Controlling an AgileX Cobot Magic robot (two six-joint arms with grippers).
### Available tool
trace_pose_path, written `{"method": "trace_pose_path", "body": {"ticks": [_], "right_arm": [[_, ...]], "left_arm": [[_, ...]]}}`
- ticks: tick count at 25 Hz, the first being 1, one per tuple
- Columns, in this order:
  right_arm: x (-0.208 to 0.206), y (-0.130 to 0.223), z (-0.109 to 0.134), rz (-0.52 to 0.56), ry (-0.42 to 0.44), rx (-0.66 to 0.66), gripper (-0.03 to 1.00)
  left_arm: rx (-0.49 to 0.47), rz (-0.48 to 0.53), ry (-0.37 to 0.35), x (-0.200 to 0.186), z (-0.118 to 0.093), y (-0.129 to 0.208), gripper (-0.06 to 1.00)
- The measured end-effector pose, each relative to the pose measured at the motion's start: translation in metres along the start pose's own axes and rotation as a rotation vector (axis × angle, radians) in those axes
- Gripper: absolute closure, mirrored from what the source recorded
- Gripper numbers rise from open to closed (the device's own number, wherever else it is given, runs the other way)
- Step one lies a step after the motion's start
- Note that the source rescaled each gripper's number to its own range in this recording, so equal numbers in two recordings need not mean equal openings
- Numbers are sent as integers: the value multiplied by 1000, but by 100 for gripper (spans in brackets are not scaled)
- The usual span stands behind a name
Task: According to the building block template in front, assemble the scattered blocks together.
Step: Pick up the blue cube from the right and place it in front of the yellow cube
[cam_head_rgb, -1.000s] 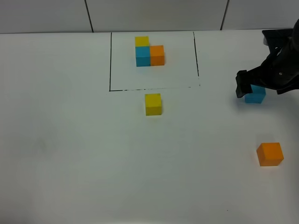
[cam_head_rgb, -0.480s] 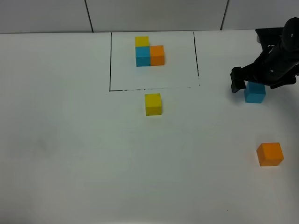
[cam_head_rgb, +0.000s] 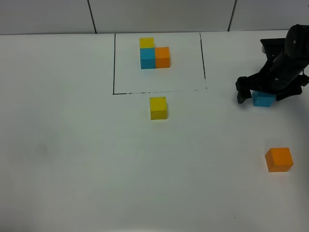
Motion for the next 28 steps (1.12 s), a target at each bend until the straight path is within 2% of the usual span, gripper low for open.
{"method": "trace_pose_path", "body": {"ticks": [3, 5, 6, 8, 9, 10, 16, 21, 24, 28], "right_arm": [[0, 1, 0, 8, 4, 10, 24], [0, 1, -1, 12, 13, 16, 39], [0, 2, -2, 15, 21, 12, 51], [0, 2, -5, 20, 42, 2, 85], [0, 2, -6, 21, 53, 5, 97], [0, 3, -7, 22, 65, 10, 94], [-2, 4, -10, 34, 94, 60, 94], [-29, 5, -6, 38, 104, 112, 94], [-59, 7, 8, 10, 120, 104, 94], [-93, 18, 47, -36, 138, 79, 94]], "left_arm": [[0, 0, 0, 0, 0, 0, 46], [0, 0, 0, 0, 0, 0, 46], [0, 0, 0, 0, 0, 0, 46], [0, 0, 0, 0, 0, 0, 46], [0, 0, 0, 0, 0, 0, 46], [0, 0, 0, 0, 0, 0, 46], [0, 0, 0, 0, 0, 0, 46], [0, 0, 0, 0, 0, 0, 46], [0, 0, 0, 0, 0, 0, 46], [0, 0, 0, 0, 0, 0, 46]]}}
Point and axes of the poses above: a point on each arm's last joint axis where the gripper is mounted, x pointing out along that axis toward the gripper, z along the wrist's bending axis when the last joint is at zero, y = z × x, the point moved 2 cm from there along x, pointing out along that axis toward the gripper, and after that the axes turned 14 degrees about x, right-handed, at the moved point
